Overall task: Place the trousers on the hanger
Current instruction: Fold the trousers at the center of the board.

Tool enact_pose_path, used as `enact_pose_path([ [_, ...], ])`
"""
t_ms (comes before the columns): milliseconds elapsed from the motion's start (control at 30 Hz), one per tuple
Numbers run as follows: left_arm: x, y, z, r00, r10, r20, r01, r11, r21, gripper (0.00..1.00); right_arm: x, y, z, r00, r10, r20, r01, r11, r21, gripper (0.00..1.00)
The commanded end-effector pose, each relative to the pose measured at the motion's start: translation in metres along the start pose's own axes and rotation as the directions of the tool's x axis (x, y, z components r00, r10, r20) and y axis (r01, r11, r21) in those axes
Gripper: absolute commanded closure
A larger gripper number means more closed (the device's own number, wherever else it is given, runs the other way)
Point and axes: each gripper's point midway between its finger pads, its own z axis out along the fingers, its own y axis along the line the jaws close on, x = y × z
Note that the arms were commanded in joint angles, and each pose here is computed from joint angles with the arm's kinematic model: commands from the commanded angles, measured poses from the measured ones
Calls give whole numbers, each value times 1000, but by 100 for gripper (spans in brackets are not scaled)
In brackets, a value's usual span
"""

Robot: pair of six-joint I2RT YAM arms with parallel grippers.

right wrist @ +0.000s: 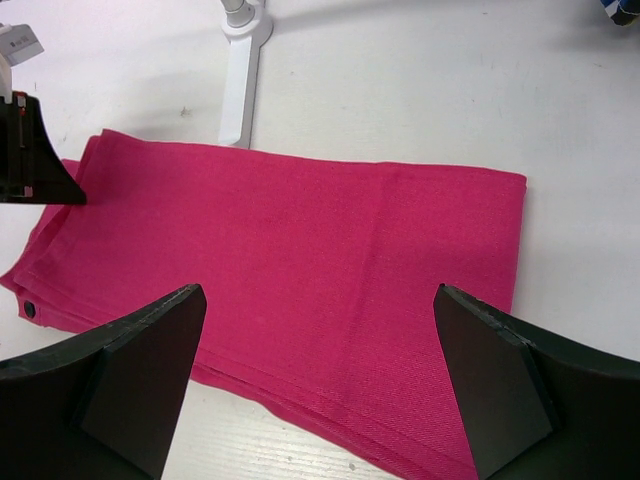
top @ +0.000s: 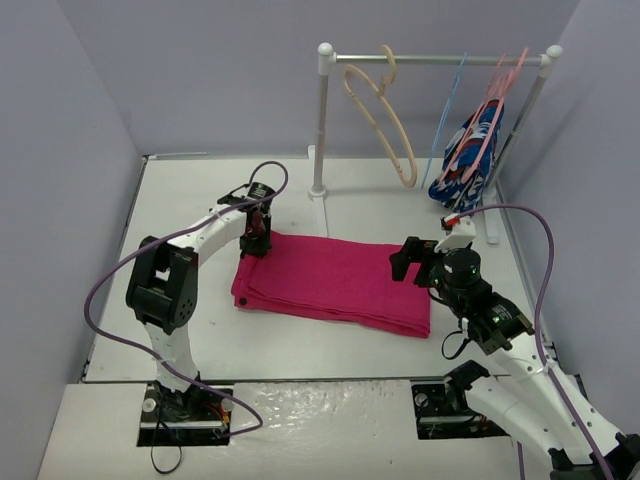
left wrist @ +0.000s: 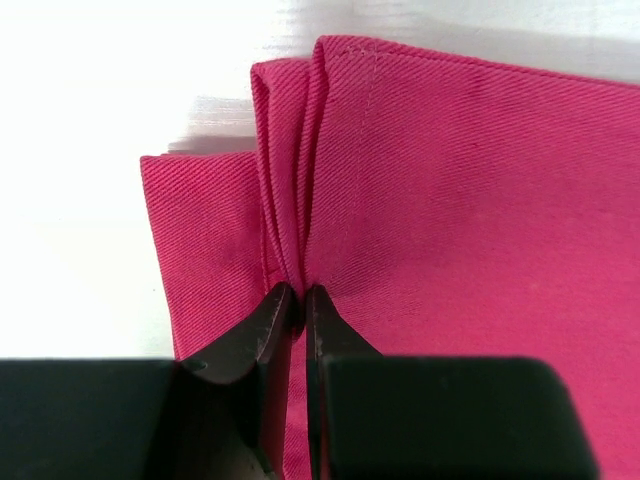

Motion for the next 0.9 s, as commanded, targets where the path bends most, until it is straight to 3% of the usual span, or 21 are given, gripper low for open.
enact_pose_path([
  [0, -40, -16, -61, 989, -5, 149, -5, 998, 65, 100, -12, -1, 3, 999, 9, 47, -10, 1000, 18, 5],
  [333, -22, -6, -122, 982, -134, 132, 128, 990, 57, 100, -13, -5, 4, 999, 18, 47, -20, 999, 42, 5],
  [533, 4, 4, -113, 986, -147, 82, 146, 989, 19, 100, 3, -14, 14, 999, 46, 1, -46, 994, 100, 5],
  [867, 10, 50, -71, 984, -166, 72, 175, 973, -150, 100, 90, -39, 53, 960, 124, -253, -59, 967, 250, 8],
])
